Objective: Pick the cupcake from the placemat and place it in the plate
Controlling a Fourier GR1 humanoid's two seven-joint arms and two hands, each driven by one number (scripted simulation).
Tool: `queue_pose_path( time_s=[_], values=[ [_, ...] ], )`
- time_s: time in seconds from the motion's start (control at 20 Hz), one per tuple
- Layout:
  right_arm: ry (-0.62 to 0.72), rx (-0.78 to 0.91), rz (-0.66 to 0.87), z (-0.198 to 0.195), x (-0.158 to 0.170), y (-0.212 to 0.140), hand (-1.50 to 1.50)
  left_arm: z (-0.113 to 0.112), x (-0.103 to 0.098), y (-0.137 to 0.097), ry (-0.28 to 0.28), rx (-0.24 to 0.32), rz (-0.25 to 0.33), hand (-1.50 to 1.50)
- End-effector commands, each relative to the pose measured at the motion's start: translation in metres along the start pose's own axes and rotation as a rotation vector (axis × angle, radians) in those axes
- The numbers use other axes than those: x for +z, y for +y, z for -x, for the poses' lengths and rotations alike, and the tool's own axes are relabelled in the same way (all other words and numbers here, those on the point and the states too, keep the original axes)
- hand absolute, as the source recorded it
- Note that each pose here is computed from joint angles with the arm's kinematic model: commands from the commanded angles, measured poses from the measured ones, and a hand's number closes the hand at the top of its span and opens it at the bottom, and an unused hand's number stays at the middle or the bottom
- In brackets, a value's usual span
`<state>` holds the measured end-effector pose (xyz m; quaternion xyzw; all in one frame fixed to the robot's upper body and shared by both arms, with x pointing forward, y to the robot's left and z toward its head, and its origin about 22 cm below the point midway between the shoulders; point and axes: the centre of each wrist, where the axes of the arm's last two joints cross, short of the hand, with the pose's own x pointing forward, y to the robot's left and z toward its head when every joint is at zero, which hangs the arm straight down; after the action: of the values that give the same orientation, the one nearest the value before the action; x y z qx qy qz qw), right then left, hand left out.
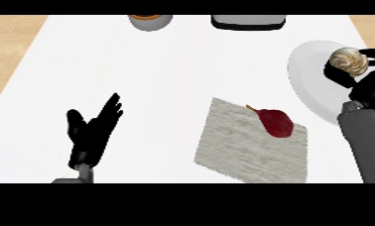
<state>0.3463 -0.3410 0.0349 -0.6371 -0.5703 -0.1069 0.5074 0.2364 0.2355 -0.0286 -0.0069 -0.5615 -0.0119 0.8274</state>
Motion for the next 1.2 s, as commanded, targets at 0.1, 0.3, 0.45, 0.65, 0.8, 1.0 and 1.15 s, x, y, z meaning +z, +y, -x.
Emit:
queue_pose_path(
  time_s=[0.1, 0.3, 0.45, 0.65, 0.8, 1.0, 1.15],
  values=[
    [0.021, -0.022, 0.020, 0.036, -0.035, -0.006, 1.50, -0.001, -0.005, 0.000, -0.009, 0.001, -0.013, 0.00],
    [0.219, 0.091, -0.123, 0.062, -0.066, -0.017, 1.50, 0.007, -0.004, -0.013, -0.011, 0.010, 0.024, 0.00],
    [0.226, 0.205, -0.292, 0.079, -0.058, -0.012, -1.50, 0.002, -0.007, -0.015, -0.018, -0.007, 0.024, 0.00],
    [0.207, 0.089, -0.348, 0.089, -0.049, -0.008, -1.50, 0.006, -0.004, -0.016, -0.026, -0.012, 0.021, 0.00],
    [0.166, -0.024, -0.333, 0.076, -0.064, -0.009, -1.50, 0.004, -0.003, -0.006, -0.005, -0.006, 0.017, 0.00],
    [0.109, -0.188, -0.239, 0.086, -0.061, -0.014, -1.50, 0.002, -0.006, 0.004, -0.020, -0.020, -0.002, 0.00],
    [0.137, -0.309, -0.166, 0.076, -0.067, -0.011, -1.50, 0.001, -0.005, -0.015, -0.005, -0.014, 0.028, 0.00]
  ],
)
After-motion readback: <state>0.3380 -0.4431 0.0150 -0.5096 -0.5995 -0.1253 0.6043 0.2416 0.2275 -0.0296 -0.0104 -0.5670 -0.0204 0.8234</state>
